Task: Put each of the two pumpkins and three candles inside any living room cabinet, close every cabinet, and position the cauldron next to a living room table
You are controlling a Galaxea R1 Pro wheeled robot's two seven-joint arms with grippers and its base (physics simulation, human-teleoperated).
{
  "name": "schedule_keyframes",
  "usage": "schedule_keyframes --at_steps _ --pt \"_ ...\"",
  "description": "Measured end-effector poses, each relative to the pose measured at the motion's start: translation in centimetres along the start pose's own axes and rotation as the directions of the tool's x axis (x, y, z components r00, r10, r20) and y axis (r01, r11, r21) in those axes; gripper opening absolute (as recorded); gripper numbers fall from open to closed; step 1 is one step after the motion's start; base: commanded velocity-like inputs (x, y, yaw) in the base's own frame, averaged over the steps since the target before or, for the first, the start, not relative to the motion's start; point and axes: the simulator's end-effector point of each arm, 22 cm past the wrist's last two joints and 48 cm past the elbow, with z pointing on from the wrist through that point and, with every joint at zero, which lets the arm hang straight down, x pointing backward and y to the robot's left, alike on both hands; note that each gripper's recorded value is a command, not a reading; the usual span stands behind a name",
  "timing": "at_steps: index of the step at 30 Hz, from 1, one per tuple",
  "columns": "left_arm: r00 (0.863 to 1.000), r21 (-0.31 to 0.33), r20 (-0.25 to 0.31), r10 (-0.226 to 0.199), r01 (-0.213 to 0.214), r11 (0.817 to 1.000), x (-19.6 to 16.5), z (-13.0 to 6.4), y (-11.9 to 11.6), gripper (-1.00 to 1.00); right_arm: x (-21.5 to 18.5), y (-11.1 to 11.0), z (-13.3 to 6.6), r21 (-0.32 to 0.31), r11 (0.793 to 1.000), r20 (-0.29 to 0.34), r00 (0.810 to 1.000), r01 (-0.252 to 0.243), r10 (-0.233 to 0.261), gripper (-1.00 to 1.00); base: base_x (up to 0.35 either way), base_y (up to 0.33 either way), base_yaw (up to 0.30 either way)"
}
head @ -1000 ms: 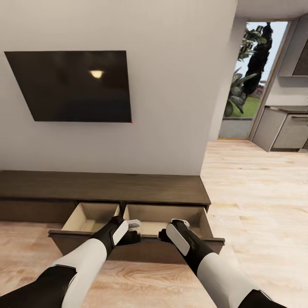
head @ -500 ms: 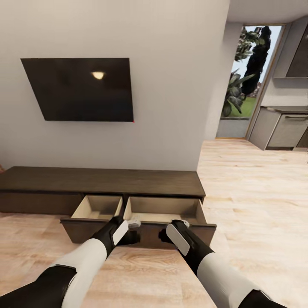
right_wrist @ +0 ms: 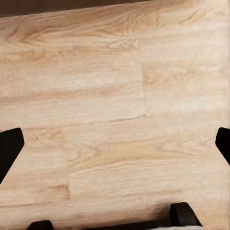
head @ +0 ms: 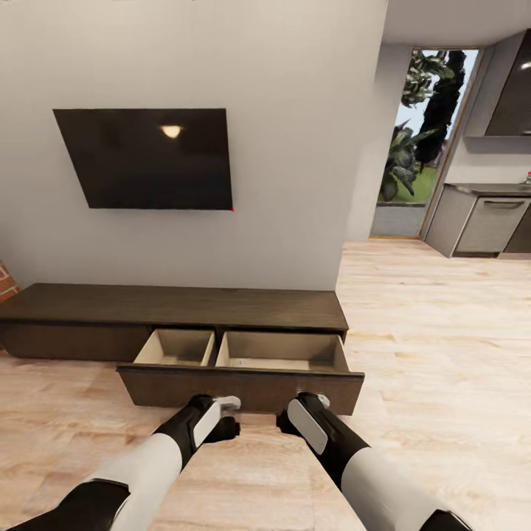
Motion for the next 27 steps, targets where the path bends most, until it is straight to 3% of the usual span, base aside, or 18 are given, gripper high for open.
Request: schedule_keyframes --at_steps 5,10,15,18,23,27 --pt "1.0 -0.013 -0.005 -0.014 0.014 1.0 3.2 0.9 0.8 1.0 3.5 -1.5 1.1 0.035 0.999 -0.038 0.999 -0.027 0.028 1.0 -0.009 0.0 0.0" --pt "0.998 -0.115 0.027 -0.051 0.054 0.992 4.4 1.5 7.7 1.0 7.6 -3.4 2.4 0.081 0.992 -0.025 0.995 -0.094 0.096 1.0 -0.001 0.0 0.065" --pt "0.997 -0.252 0.034 -0.076 0.082 0.964 6.8 1.5 12.9 1.0 10.3 -4.1 2.4 0.101 0.989 -0.036 0.993 -0.11 0.115 1.0 0.0 0.0 0.069" --pt "0.996 -0.292 0.022 -0.085 0.088 0.952 9.2 1.6 14.3 1.0 11.7 -5.3 2.5 0.119 0.987 -0.049 0.992 -0.111 0.118 1.0 0.0 0.0 0.014" --pt "0.994 -0.328 0.046 -0.096 0.106 0.939 14.6 2.3 16.1 1.0 12.0 -6.3 2.3 0.135 0.979 -0.008 0.988 -0.152 0.154 1.0 0.0 0.0 0.019" --pt "0.994 -0.335 0.057 -0.096 0.109 0.936 16.3 2.5 16.4 1.0 12.6 -6.4 2.3 0.137 0.977 -0.004 0.987 -0.161 0.163 1.0 0.0 0.0 0.186"
